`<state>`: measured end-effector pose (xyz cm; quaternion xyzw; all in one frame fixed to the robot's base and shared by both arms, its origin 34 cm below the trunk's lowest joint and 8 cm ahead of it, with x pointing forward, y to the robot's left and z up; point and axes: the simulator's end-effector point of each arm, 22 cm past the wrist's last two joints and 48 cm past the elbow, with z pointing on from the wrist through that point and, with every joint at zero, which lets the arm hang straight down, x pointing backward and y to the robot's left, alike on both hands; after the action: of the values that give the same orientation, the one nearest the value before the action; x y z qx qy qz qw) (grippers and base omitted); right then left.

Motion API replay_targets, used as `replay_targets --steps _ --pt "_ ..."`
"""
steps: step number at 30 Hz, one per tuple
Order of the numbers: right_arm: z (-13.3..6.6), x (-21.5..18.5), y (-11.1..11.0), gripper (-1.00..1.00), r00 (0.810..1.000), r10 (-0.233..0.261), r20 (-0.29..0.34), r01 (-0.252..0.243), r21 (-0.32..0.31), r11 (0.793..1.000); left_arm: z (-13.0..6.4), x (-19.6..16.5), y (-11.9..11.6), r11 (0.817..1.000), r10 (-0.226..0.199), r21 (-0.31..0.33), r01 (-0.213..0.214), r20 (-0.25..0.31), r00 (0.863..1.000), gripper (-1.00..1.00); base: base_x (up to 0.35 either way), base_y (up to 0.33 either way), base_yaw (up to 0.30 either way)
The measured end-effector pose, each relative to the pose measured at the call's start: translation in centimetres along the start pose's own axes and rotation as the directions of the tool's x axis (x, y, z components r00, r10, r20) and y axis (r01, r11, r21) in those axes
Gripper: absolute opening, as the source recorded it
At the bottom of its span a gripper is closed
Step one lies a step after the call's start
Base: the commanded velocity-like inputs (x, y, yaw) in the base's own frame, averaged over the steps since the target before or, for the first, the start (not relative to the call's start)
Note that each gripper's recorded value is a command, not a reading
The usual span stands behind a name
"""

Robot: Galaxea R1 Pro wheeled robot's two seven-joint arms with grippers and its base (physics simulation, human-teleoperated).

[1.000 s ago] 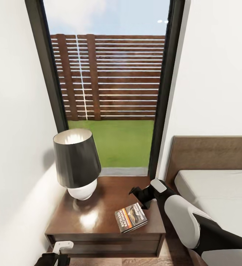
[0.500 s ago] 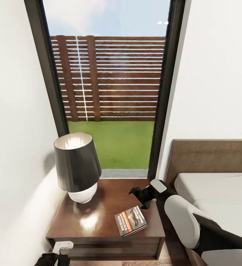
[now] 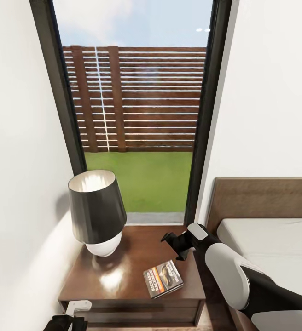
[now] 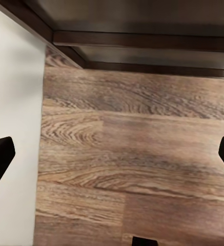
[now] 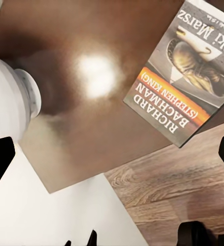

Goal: In the bedroom, move the book from the bed onto either nightstand, and place the two sandals side by side next to the bed.

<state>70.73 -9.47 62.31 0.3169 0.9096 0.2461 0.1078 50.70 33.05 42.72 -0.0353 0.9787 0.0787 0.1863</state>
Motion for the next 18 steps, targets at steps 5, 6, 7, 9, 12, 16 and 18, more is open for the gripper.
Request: replay_targets --steps 5,6,7,9,12,16,18 --pt "-0.8 -0.1 0.5 1.0 1.0 0.0 0.0 0.0 0.002 1.0 -0.8 -0.2 -0.1 1.0 0.002 0.003 -0.002 -0.006 1.0 1.0 0.0 0.0 0.0" --pt "-0.9 -0.1 0.6 1.0 1.0 0.0 -0.001 0.0 0.003 1.0 -1.0 -0.2 -0.1 1.0 0.002 0.005 -0.002 -0.008 1.0 1.0 0.0 0.0 0.0" --pt "-1.0 -0.1 0.6 1.0 1.0 -0.001 -0.002 0.001 0.004 1.0 -1.1 -0.1 -0.3 1.0 0.003 0.008 -0.003 -0.011 1.0 1.0 0.0 0.0 0.0" --pt "-1.3 -0.2 0.8 1.0 1.0 -0.001 -0.001 0.001 0.006 1.0 -1.4 -0.1 -0.5 1.0 0.005 0.015 -0.004 -0.015 1.0 1.0 0.0 0.0 0.0" --pt "-1.8 -0.3 0.9 1.0 1.0 -0.004 0.001 0.004 0.009 1.0 -1.8 0.1 -0.9 1.0 0.007 0.025 -0.006 -0.02 1.0 1.0 0.0 0.0 0.0" --pt "-2.4 -0.6 1.1 1.0 1.0 -0.007 0.006 0.007 0.016 1.0 -2.4 0.1 -1.5 0.999 0.01 0.038 -0.009 -0.023 1.0 1.0 0.0 0.0 0.0" --pt "-2.7 -0.6 1.3 1.0 1.0 -0.008 0.007 0.008 0.017 1.0 -2.7 -0.1 -1.5 0.999 0.01 0.041 -0.01 -0.015 1.0 1.0 0.0 0.0 0.0"
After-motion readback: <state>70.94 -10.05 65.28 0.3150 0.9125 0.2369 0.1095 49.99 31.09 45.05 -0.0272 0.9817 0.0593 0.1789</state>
